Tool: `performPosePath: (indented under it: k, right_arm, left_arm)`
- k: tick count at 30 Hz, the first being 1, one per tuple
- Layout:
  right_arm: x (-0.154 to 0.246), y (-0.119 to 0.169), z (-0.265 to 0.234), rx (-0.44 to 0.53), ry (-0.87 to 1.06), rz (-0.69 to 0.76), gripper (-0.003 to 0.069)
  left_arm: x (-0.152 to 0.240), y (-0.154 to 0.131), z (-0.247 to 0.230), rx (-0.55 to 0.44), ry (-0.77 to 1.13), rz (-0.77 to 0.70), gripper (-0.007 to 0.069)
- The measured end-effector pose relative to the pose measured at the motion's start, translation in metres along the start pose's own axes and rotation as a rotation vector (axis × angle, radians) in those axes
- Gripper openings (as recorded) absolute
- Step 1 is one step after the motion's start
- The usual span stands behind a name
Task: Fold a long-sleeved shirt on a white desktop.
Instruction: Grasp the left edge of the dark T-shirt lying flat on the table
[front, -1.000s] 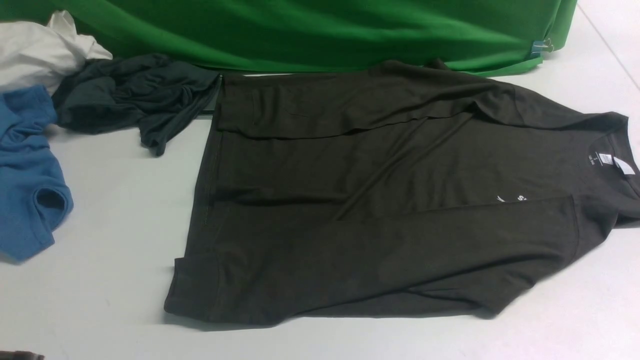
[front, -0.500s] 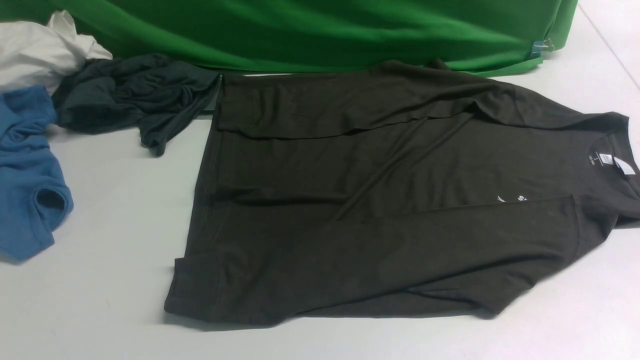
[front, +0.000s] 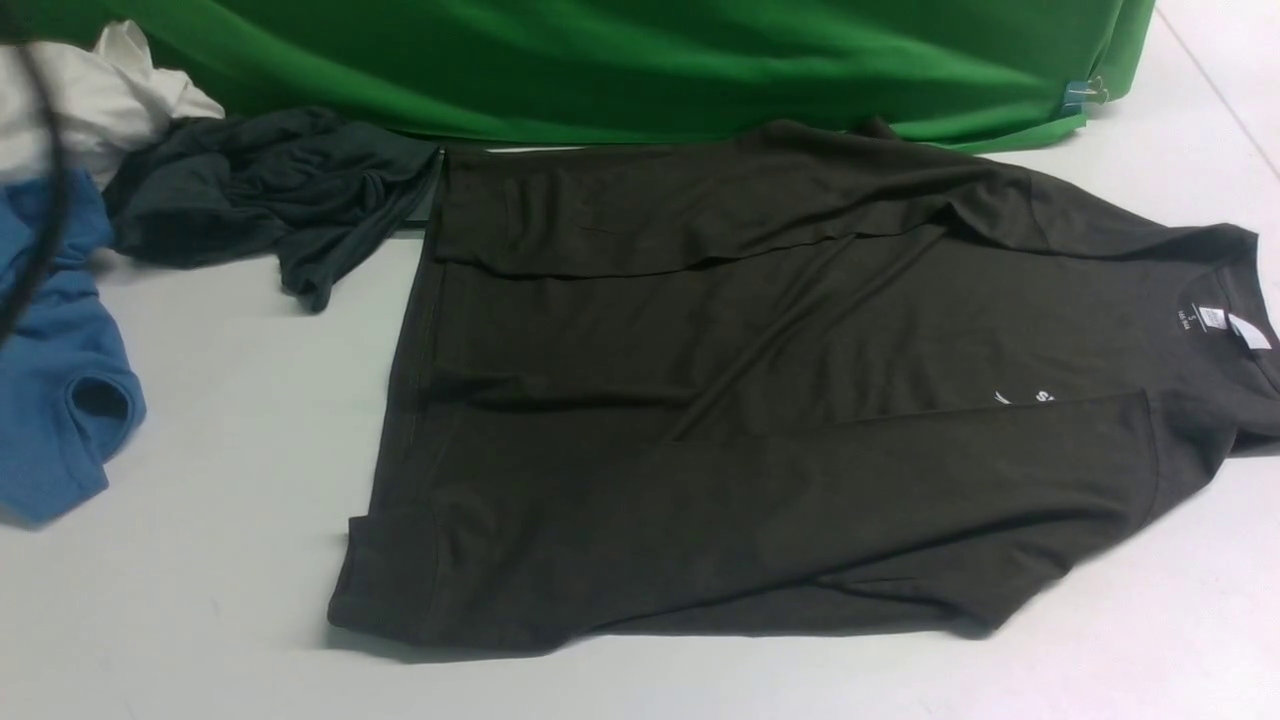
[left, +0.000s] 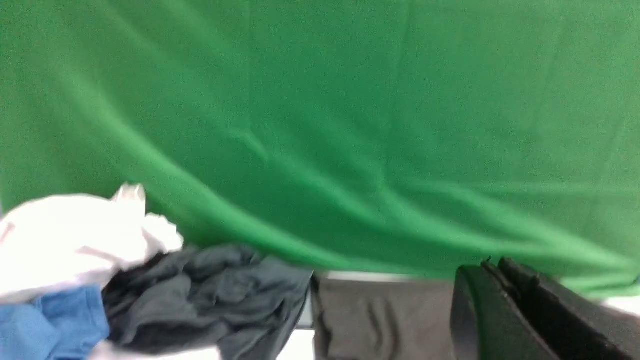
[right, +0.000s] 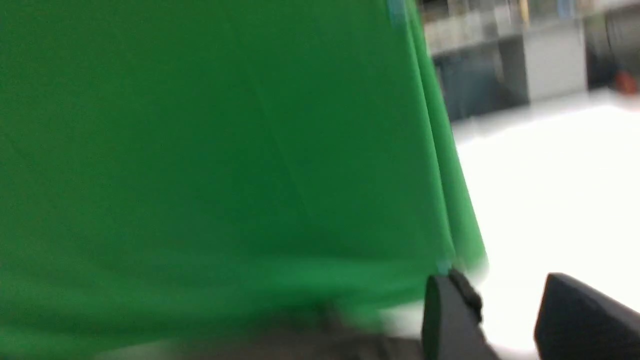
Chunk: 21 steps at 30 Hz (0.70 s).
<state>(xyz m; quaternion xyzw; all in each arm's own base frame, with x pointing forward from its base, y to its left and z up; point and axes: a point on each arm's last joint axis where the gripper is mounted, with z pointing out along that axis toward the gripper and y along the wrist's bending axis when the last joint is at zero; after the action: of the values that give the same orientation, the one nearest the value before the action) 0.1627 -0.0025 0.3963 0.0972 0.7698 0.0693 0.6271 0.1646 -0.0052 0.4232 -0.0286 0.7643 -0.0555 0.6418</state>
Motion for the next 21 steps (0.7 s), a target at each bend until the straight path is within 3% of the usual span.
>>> performPosePath:
  k: [7, 13, 16, 20, 21]
  right_arm:
    - [0.042, 0.018, 0.035, -0.057, 0.373, -0.097, 0.0240]
    - [0.072, 0.050, 0.041, -0.192, 0.571, -0.232, 0.0240]
    - [0.081, 0.066, 0.040, -0.270, 0.604, -0.298, 0.0240]
    - [0.087, 0.080, 0.035, -0.335, 0.620, -0.340, 0.0240]
    - [0.088, 0.080, 0.034, -0.339, 0.620, -0.342, 0.0240]
  left_arm:
    - [0.051, 0.002, 0.061, 0.007, 0.450, -0.080, 0.0022]
    - [0.095, 0.004, 0.096, 0.043, 0.788, -0.027, 0.0050]
    - [0.117, 0.002, 0.113, 0.130, 0.906, 0.030, 0.0106]
    - [0.139, -0.015, 0.133, 0.253, 0.988, 0.160, 0.0277]
    - [0.139, -0.016, 0.133, 0.259, 0.986, 0.170, 0.0277]
